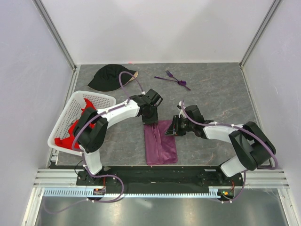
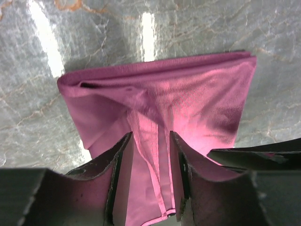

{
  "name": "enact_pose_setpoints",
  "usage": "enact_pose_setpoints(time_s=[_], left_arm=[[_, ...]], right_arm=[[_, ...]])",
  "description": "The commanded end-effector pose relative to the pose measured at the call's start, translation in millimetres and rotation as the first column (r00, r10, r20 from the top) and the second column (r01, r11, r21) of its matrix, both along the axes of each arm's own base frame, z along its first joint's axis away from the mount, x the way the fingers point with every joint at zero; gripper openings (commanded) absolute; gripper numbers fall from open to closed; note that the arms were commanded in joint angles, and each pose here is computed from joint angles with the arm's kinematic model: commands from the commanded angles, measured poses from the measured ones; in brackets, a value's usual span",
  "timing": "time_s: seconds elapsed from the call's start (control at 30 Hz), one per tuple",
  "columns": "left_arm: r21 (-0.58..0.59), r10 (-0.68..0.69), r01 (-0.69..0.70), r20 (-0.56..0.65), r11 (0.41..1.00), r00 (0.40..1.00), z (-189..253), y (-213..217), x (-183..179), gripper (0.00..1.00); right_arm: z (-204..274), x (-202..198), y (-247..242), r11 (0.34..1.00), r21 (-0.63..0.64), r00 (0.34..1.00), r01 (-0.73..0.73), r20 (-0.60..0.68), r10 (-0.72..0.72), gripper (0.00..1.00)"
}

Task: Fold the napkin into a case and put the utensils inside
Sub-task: Smooth out the 2/3-rectangle-folded napkin at the center of the board.

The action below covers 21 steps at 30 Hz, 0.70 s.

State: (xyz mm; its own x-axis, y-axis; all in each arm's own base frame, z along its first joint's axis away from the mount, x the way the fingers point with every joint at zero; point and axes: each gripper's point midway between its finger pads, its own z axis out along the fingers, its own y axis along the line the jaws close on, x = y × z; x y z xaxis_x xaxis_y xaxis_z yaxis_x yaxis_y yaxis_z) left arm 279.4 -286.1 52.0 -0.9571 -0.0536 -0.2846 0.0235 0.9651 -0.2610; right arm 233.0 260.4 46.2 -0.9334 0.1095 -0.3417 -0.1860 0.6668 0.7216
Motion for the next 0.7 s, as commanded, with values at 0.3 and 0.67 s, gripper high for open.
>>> enact_pose_setpoints(time_s=[0.3,0.67], left_arm=[[0.037,-0.003,0.003,0.007,0.999,1.0,9.9,-6.4,8.5,0.44],[0.075,0.037,-0.039,0.024,0.996,0.999,17.1,1.0,4.4,0.47]], right_arm=[[-0.7,11.1,14.1,0.997,0.049,0.998,-0.058,0.027,0.057,0.26],[-10.9,6.5,12.0,0.997,0.042,0.998,-0.059,0.007,0.059,0.24]])
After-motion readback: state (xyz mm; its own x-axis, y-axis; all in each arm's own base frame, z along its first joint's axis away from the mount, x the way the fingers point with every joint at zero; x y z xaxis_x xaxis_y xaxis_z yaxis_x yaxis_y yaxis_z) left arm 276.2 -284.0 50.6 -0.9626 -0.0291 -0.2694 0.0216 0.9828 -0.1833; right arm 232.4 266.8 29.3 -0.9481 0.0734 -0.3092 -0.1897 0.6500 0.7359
